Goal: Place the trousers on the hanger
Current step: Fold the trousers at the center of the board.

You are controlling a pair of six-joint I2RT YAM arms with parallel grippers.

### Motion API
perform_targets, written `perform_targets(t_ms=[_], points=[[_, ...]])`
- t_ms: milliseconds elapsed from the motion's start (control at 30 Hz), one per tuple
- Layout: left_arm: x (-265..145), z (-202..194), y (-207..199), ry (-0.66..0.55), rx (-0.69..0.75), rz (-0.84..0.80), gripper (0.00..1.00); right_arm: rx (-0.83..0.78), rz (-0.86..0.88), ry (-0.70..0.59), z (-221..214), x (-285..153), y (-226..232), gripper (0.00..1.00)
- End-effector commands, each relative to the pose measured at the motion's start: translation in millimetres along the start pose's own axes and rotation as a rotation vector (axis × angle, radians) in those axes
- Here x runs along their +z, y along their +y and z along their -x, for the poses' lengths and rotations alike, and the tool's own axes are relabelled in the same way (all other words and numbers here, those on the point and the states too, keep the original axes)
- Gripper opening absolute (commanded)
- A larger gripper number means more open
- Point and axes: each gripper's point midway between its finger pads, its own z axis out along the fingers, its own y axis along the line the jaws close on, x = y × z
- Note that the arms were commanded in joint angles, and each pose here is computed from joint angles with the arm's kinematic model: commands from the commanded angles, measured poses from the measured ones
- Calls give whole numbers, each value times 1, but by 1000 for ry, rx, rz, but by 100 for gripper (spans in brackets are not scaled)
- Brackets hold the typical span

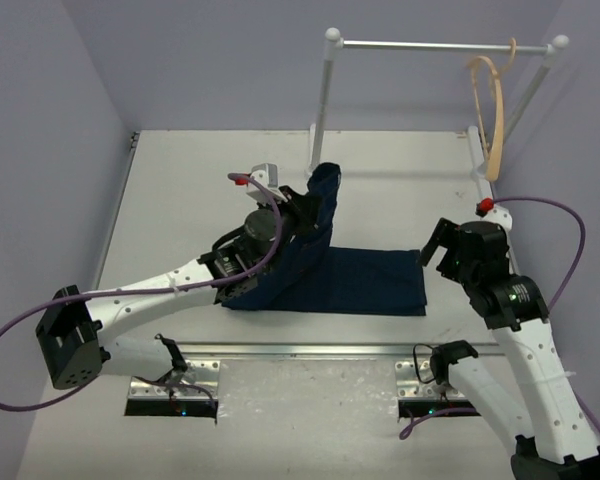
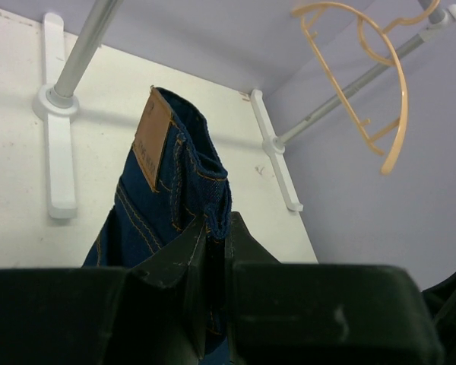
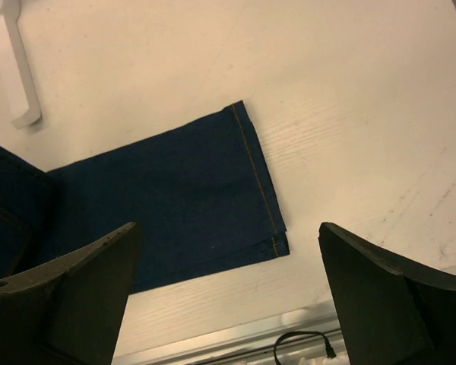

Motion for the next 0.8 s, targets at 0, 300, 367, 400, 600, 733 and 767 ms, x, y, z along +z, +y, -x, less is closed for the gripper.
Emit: perform_targets(t_ms=[0, 300, 367, 400, 600, 733, 767], points=[[-3, 61, -45, -214, -121, -22, 0, -45, -64, 9, -2, -9, -18, 99], [-29, 82, -39, -336, -161, 82, 0, -58, -73, 14, -3, -8, -19, 99], [-27, 77, -40, -338, -154, 89, 0, -53, -67, 14, -3, -8, -18, 99], [-22, 69, -41, -326, -142, 90, 0, -51, -66, 14, -3, -8, -18, 99], [-2, 17, -42, -239, -114, 65, 0, -58, -58, 4, -2, -11, -18, 99], [8, -14, -48, -188, -111, 42, 0, -62, -50, 2, -1, -11, -17, 99], [11, -23, -55, -172, -114, 22, 0, -62, -47, 5, -2, -11, -16, 99]])
